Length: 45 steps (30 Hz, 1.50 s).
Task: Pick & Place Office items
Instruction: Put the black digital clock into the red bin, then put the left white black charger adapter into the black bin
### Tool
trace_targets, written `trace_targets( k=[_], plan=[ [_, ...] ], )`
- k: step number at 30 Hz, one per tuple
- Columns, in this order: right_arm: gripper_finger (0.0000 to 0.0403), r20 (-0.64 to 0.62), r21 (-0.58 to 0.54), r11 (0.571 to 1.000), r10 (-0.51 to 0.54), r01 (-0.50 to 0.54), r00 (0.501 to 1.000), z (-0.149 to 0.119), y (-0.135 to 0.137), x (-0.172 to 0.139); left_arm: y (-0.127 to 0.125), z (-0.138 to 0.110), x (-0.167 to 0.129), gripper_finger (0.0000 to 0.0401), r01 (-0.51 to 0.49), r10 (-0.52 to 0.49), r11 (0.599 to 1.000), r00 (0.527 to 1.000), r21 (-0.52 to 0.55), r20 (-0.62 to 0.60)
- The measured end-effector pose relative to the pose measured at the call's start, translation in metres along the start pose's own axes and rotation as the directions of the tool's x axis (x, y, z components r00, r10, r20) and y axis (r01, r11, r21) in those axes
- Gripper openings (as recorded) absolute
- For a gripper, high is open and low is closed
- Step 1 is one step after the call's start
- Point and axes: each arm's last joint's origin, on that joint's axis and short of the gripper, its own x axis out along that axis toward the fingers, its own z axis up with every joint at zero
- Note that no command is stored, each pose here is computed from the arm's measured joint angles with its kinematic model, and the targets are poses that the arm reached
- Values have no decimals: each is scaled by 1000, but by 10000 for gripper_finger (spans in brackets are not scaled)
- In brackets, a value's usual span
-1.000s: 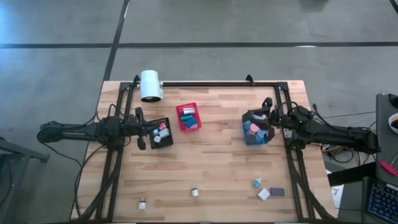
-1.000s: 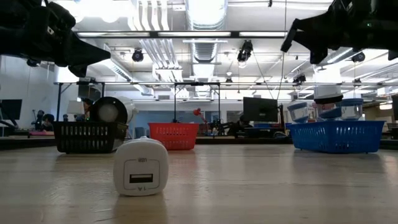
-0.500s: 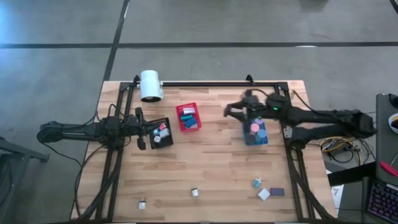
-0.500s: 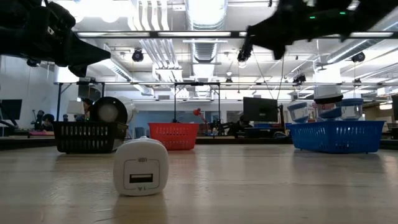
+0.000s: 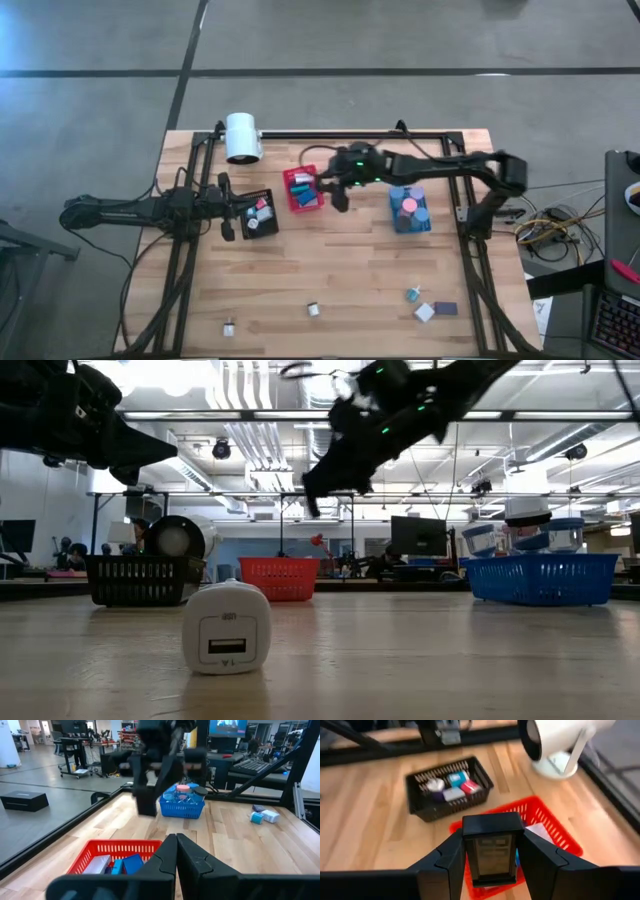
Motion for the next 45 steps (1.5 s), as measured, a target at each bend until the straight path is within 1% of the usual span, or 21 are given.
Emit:
trace_targets(
  k=[5,8,13,18,22,26,31,34,38,41,45],
  plan=[
    [143,-94,-5,1000,-10,10,996,4,-1,36,0,0,0,10,2,-2,1000,1000,0,-2],
    [143,-140,-26,1000,-10,6,990,7,0,51,0,0,0,10,2,-2,1000,1000,1,-4],
    [142,-231,-50,999,-29,18,973,3,-2,74,0,-1,0,10,2,-2,1000,1000,2,-10],
    [144,-279,-60,998,-29,12,960,-4,-3,94,0,-2,1,10,1,-1,1000,1000,3,-16],
    [146,-293,-69,997,-42,23,955,-3,-5,99,0,-2,1,10,1,-1,1000,1000,3,-17],
    [161,-304,-90,996,-49,23,951,-3,-5,97,0,-2,1,10,1,-1,1000,1000,3,-16],
    [202,-314,-89,996,-55,28,948,0,-4,91,0,-2,1,10,1,-1,1000,1000,3,-17],
    [221,-305,-88,996,-55,29,951,10,-2,82,0,-2,1,10,1,-1,1000,1000,4,-19],
    [234,-273,-93,995,-54,29,960,24,1,66,0,-2,1,10,1,-1,1000,1000,4,-20],
    [233,-220,-104,994,-35,12,975,39,8,47,0,-2,1,10,0,0,1000,1000,4,-23],
    [211,-67,-186,980,63,-75,996,70,28,4,0,-2,1,10,1,0,1000,1000,4,-22]
  ],
)
